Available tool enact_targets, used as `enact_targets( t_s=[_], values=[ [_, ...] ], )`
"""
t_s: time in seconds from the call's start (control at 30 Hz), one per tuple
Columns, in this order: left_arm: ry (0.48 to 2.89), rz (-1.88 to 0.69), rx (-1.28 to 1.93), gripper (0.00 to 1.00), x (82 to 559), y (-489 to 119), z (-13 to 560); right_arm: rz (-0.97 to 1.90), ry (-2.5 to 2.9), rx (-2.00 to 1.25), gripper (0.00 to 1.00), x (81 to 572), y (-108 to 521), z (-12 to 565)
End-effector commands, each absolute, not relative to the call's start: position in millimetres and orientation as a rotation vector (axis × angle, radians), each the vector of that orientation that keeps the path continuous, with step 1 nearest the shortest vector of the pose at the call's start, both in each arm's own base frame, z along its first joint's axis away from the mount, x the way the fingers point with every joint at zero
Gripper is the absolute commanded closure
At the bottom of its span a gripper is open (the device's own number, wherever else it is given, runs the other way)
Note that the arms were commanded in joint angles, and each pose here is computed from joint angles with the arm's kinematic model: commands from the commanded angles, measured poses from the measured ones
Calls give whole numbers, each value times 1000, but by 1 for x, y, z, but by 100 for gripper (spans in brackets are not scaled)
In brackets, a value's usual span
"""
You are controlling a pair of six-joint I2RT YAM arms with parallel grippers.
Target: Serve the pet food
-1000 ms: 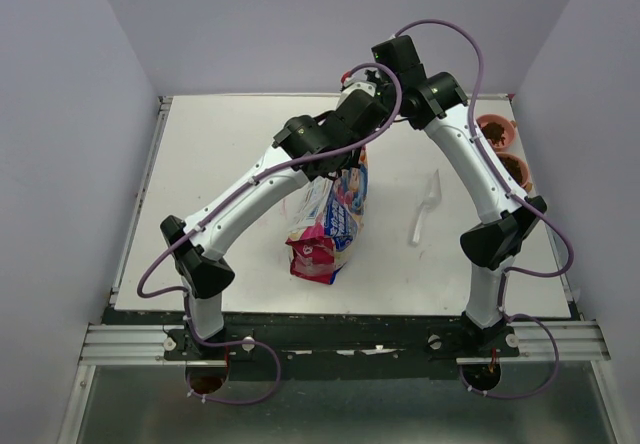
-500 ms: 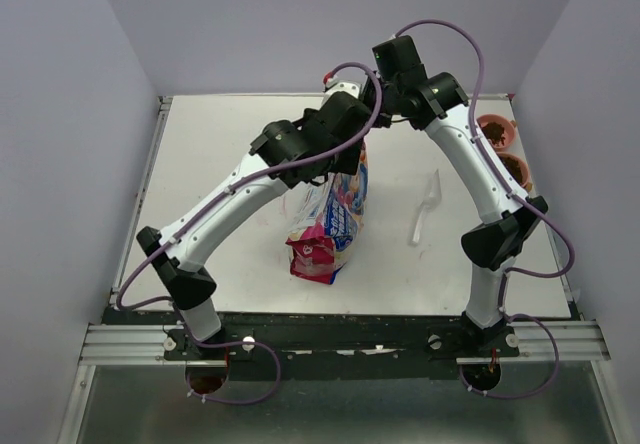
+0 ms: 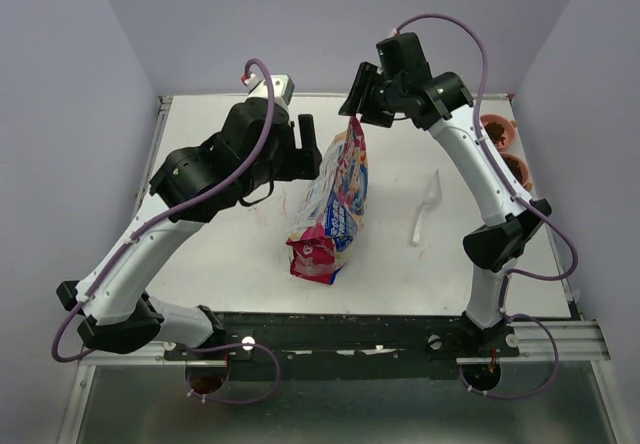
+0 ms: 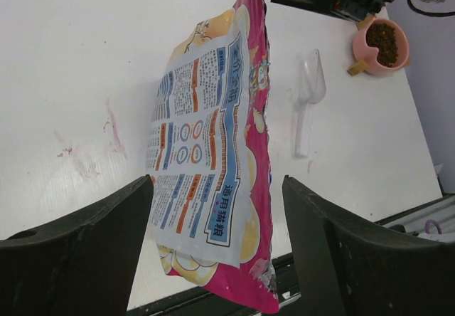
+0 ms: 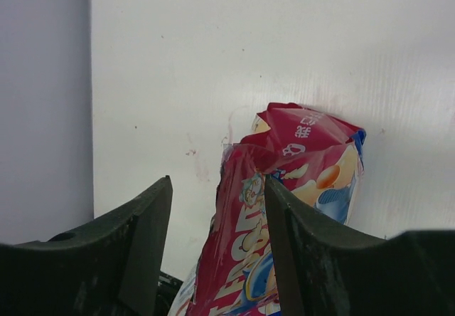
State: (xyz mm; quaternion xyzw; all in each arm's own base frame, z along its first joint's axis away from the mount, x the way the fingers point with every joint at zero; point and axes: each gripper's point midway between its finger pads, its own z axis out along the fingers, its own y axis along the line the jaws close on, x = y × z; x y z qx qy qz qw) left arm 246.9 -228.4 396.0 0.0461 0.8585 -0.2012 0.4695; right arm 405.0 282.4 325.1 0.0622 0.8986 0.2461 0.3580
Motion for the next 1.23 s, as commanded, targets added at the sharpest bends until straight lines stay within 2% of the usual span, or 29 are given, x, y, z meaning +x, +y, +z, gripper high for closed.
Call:
enact_targets(
  t_s=[0.0,0.2,0.37,0.4,0.43,0.67,0.87,1.2],
  values=[
    [2104,-564,55,18,235,-218,398,643,2221,96,33,397,275,366],
    [2015,-616,9,17,223,-193,423,552,2134,-8,23,386,252,395],
    [1851,-654,-2,4,211,-167,464,475,1943,-19,21,363,212,449],
    [1810,-657,-2,3,208,-161,473,470,1886,-13,17,355,202,464],
    [1762,-663,0,2,205,-155,484,451,1831,6,0,350,191,478],
    [1421,-664,-51,1,180,-99,561,283,1454,171,0,298,99,557],
    [1204,-658,-113,1,155,-57,601,141,1355,249,0,266,48,570],
    [1185,-599,-144,1,154,-41,604,162,1375,221,0,247,42,558]
  ],
)
